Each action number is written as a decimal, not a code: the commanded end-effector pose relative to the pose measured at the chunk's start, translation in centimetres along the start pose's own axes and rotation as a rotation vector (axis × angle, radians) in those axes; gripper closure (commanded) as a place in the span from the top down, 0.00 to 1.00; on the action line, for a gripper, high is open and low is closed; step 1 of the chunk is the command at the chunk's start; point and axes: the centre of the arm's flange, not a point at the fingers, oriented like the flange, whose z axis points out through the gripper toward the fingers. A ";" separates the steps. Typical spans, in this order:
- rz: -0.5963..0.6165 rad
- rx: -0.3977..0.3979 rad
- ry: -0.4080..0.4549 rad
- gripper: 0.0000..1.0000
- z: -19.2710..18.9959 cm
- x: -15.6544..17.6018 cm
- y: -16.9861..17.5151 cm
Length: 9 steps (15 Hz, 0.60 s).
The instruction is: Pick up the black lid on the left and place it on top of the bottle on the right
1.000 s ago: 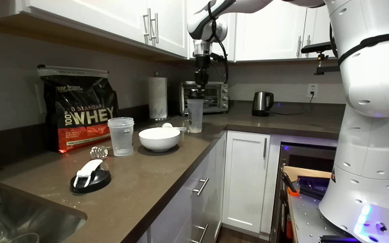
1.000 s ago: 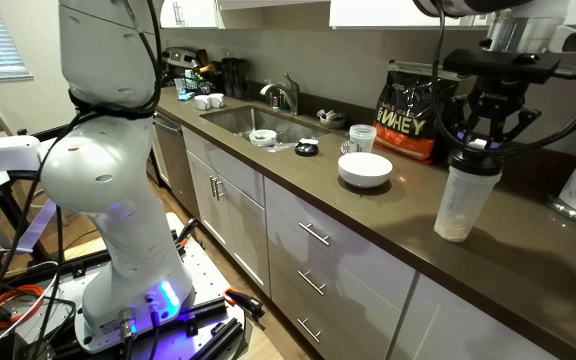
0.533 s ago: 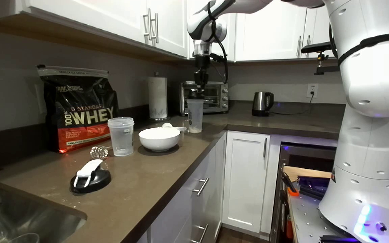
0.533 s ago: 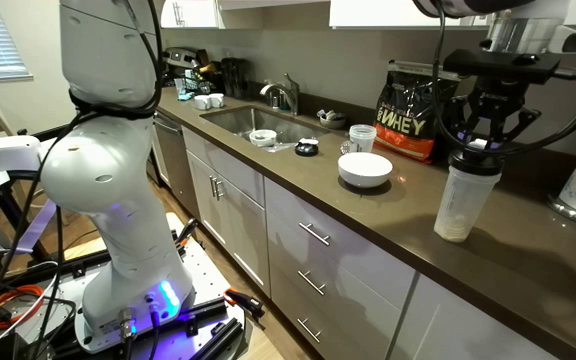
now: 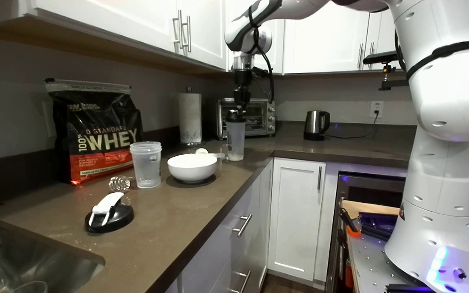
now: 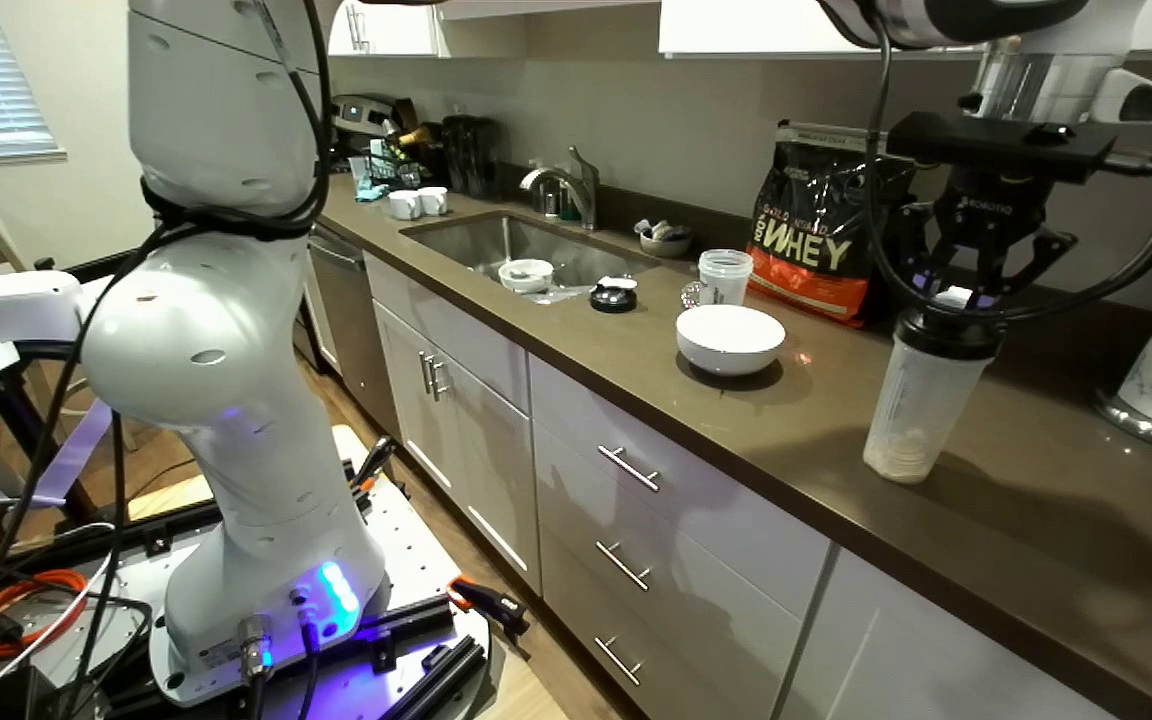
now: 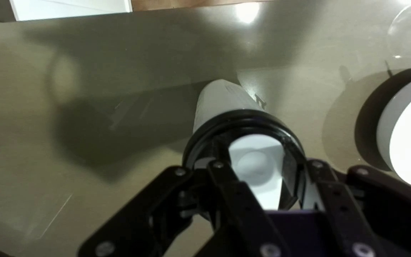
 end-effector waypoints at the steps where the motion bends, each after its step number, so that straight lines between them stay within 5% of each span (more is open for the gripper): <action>1: 0.020 0.015 -0.002 0.13 0.2 0.8 0.4; 4: 0.022 0.009 -0.007 0.15 0.1 0.7 0.4; 5: 0.026 0.009 -0.010 0.63 -0.1 0.7 0.4; 9: 0.025 0.004 -0.009 0.81 -1.1 0.3 0.5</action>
